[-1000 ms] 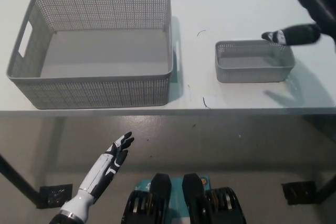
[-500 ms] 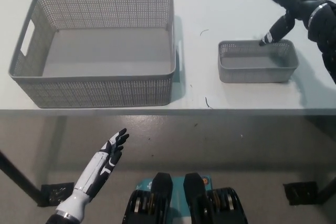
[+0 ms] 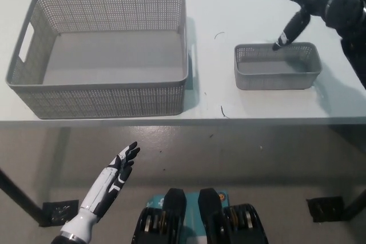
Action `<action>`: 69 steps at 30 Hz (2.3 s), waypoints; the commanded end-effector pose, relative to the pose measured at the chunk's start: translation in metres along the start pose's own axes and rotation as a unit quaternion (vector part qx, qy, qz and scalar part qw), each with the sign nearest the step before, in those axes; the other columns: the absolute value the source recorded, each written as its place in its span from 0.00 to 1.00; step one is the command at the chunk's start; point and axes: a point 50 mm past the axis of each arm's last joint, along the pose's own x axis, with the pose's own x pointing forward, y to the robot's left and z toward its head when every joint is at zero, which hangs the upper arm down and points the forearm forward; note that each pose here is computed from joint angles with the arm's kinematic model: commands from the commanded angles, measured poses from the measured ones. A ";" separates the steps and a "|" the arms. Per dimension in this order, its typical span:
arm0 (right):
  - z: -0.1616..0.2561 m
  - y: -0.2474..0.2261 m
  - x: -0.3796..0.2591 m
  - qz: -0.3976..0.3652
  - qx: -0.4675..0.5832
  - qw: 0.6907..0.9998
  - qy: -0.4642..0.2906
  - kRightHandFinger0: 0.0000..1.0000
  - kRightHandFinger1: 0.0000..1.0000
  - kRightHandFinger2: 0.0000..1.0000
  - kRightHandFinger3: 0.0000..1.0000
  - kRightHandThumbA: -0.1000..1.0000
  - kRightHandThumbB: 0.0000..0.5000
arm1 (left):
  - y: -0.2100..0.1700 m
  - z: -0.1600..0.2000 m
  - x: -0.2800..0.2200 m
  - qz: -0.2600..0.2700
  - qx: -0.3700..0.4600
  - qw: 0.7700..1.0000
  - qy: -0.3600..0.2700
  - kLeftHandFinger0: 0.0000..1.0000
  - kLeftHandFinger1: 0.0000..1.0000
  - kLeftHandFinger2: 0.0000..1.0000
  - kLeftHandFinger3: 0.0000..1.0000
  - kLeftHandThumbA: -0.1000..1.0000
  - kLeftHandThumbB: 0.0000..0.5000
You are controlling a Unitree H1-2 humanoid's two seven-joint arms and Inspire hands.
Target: Use the right hand to pick up a small rectangular container and put it into a bigger container on the left side
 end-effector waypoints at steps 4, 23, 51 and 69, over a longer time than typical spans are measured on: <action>0.039 -0.032 0.004 0.000 -0.027 1.000 -0.014 1.00 1.00 1.00 1.00 1.00 0.92 | 0.005 0.010 0.001 0.008 0.010 1.000 -0.020 1.00 1.00 1.00 1.00 1.00 0.63; 0.032 -0.001 0.048 0.055 -0.116 0.988 0.087 1.00 1.00 1.00 1.00 1.00 1.00 | 0.006 0.011 0.001 0.000 0.016 1.000 -0.015 1.00 1.00 1.00 1.00 1.00 0.65; 0.017 0.028 0.069 0.072 -0.140 0.978 0.139 1.00 1.00 1.00 1.00 1.00 1.00 | 0.010 0.014 0.004 -0.007 0.018 1.000 -0.019 1.00 1.00 1.00 1.00 1.00 0.67; -0.008 0.044 0.079 -0.076 -0.142 0.984 0.074 1.00 1.00 1.00 1.00 0.46 0.57 | 0.011 0.014 0.008 -0.008 0.017 1.000 -0.020 1.00 1.00 1.00 1.00 1.00 0.67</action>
